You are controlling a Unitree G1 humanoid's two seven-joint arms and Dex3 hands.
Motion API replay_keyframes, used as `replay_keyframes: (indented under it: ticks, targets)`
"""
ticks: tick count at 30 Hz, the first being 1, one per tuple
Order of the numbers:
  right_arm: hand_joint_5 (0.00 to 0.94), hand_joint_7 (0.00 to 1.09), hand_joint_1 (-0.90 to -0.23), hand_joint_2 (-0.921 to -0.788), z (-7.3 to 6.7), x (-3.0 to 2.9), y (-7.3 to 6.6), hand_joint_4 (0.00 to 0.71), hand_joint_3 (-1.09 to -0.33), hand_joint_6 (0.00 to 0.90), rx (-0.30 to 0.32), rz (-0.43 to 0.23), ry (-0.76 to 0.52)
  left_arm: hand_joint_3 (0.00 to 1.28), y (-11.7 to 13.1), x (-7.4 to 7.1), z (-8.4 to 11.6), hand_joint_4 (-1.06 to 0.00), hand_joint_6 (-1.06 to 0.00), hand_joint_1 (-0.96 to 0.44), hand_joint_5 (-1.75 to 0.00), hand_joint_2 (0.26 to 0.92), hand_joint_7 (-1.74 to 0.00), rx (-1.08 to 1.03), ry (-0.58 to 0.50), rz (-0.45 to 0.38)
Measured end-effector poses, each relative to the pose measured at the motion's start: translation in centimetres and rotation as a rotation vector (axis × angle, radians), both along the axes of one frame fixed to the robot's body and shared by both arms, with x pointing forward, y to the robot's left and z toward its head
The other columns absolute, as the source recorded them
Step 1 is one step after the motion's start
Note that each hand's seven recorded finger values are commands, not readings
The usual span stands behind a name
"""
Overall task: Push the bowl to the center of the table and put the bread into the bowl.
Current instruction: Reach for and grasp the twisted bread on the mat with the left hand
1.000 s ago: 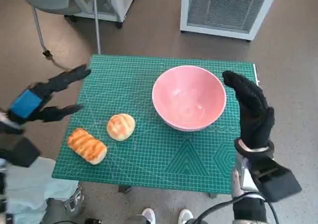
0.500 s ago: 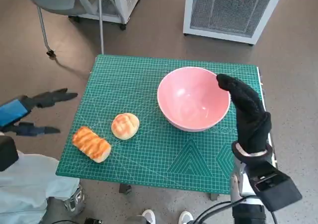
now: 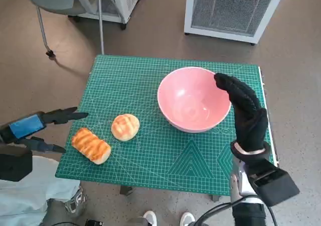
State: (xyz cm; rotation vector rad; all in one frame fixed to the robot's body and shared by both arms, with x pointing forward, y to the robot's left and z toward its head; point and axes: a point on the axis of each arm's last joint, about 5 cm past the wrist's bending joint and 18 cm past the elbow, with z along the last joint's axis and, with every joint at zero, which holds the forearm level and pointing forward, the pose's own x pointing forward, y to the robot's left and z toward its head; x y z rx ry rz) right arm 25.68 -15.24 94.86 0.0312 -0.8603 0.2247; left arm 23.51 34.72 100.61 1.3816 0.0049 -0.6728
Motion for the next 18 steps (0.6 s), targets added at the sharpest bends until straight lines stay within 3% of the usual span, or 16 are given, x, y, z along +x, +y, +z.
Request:
replay_keyframes:
  ticks: [18]
  targets:
    - [0.023, 0.67, -0.526, -0.921, 0.2, -0.12, -0.1, 0.289, -0.847, -0.001, 0.019, 0.003, -0.011, 0.00, -2.0, 1.0, -4.0, -0.13, -0.33, -0.15, -0.01, 0.795, 0.00, 0.098, 0.051, -0.074]
